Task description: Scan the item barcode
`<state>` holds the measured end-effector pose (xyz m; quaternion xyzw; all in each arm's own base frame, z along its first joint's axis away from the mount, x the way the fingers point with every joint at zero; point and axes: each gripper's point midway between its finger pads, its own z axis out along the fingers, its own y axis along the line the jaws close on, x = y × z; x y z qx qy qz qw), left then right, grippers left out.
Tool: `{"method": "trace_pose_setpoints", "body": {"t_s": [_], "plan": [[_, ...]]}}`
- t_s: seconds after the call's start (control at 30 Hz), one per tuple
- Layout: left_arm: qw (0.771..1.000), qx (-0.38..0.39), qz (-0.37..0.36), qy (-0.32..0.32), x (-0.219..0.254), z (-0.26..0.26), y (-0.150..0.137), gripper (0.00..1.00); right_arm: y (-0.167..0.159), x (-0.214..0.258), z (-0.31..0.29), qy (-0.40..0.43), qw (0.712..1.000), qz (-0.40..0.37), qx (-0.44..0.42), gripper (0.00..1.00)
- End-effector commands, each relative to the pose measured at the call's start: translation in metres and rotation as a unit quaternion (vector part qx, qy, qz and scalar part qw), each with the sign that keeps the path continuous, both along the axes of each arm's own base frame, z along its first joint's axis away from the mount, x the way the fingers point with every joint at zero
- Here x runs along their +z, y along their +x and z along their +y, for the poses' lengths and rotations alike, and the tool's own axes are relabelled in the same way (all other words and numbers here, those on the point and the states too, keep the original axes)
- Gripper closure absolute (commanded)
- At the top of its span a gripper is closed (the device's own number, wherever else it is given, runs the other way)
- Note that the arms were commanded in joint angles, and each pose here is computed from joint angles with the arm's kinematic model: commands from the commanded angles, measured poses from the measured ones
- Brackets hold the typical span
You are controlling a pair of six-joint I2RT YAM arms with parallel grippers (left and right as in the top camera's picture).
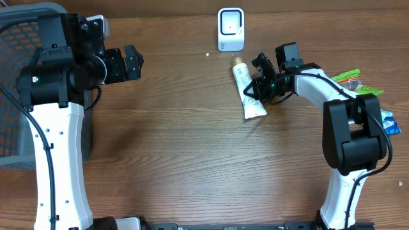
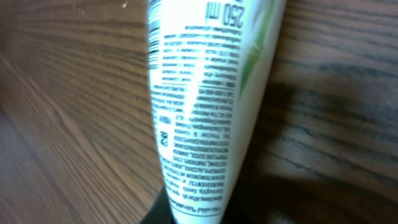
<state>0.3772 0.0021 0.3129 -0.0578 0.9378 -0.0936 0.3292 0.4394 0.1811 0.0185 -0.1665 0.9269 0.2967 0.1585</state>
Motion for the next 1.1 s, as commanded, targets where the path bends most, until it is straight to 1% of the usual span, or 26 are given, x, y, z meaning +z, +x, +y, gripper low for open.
{"method": "trace_pose_setpoints", "body": {"t_s": [0.0, 0.07, 0.17, 0.23, 0.4, 0.5, 0.6, 0.8, 0.93, 1.07], "plan": [[1.0, 0.006, -0.009, 0.001, 0.007, 0.002, 0.002, 0.0, 0.008, 0.002, -0.005, 0.012, 0.998, 0.031, -0.055, 0.96], [1.0, 0.006, -0.009, 0.001, 0.007, 0.002, 0.002, 0.0, 0.013, 0.017, -0.008, 0.029, 0.996, 0.037, -0.077, 0.96], [1.0, 0.006, -0.009, 0.001, 0.007, 0.002, 0.002, 0.0, 0.018, 0.053, -0.007, 0.056, 0.996, 0.011, -0.071, 0.96], [1.0, 0.006, -0.009, 0.001, 0.007, 0.002, 0.002, 0.0, 0.02, 0.082, -0.008, 0.062, 0.996, -0.021, -0.068, 0.96], [1.0, 0.006, -0.009, 0.001, 0.007, 0.002, 0.002, 0.0, 0.008, 0.184, -0.011, 0.072, 0.986, -0.143, -0.043, 0.96], [1.0, 0.006, -0.009, 0.001, 0.007, 0.002, 0.002, 0.0, -0.002, 0.222, -0.013, 0.077, 0.979, -0.182, -0.043, 0.96], [1.0, 0.006, -0.009, 0.001, 0.007, 0.002, 0.002, 0.0, -0.008, 0.234, -0.014, 0.08, 0.978, -0.19, -0.045, 0.96], [1.0, 0.006, -0.009, 0.001, 0.007, 0.002, 0.002, 0.0, -0.012, 0.233, -0.014, 0.077, 0.979, -0.182, -0.045, 0.96], [1.0, 0.006, -0.009, 0.001, 0.007, 0.002, 0.002, 0.0, -0.01, 0.232, -0.014, 0.069, 0.979, -0.186, -0.048, 0.96], [1.0, 0.006, -0.009, 0.001, 0.007, 0.002, 0.002, 0.0, 0.002, 0.237, -0.019, 0.056, 0.973, -0.213, -0.064, 0.96]]}}
